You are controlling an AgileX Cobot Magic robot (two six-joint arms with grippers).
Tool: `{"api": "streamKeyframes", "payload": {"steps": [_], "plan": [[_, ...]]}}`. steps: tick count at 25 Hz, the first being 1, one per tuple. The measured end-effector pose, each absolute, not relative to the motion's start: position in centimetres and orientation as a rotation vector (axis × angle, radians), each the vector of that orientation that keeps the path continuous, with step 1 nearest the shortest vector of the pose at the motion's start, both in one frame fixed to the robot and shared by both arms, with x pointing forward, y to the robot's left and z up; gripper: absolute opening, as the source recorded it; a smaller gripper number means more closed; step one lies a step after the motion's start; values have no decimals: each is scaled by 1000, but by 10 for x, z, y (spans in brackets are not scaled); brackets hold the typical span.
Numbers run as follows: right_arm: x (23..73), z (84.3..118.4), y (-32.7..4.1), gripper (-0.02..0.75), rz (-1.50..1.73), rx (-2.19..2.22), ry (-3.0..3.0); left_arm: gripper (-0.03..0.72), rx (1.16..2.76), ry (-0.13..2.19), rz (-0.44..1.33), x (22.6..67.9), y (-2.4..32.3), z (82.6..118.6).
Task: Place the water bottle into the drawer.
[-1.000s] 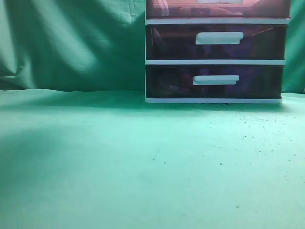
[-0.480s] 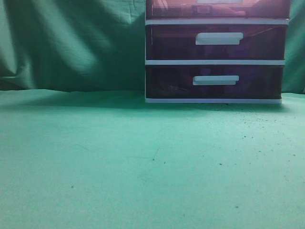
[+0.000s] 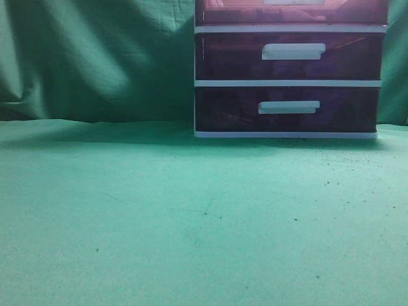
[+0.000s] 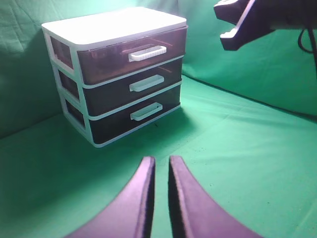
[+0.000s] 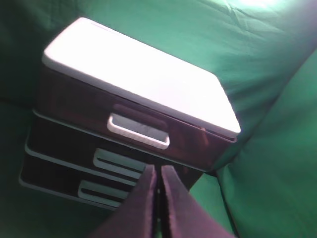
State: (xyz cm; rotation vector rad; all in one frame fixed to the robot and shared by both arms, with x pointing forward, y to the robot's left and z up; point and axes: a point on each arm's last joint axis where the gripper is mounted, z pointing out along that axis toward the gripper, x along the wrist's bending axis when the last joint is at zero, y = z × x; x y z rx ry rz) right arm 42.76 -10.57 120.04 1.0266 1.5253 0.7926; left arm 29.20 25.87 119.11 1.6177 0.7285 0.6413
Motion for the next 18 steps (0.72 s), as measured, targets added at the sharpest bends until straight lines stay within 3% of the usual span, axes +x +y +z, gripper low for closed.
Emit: {"api": "streamKeyframes", "payload": {"steps": [11, 18], "plan": [[389, 1200, -78, 0, 884, 920, 1621, 66, 1411, 691, 597, 263, 284, 1088], [371, 1200, -67, 0, 933, 865, 1663, 66, 1413, 803, 482, 269, 279, 1038]]}}
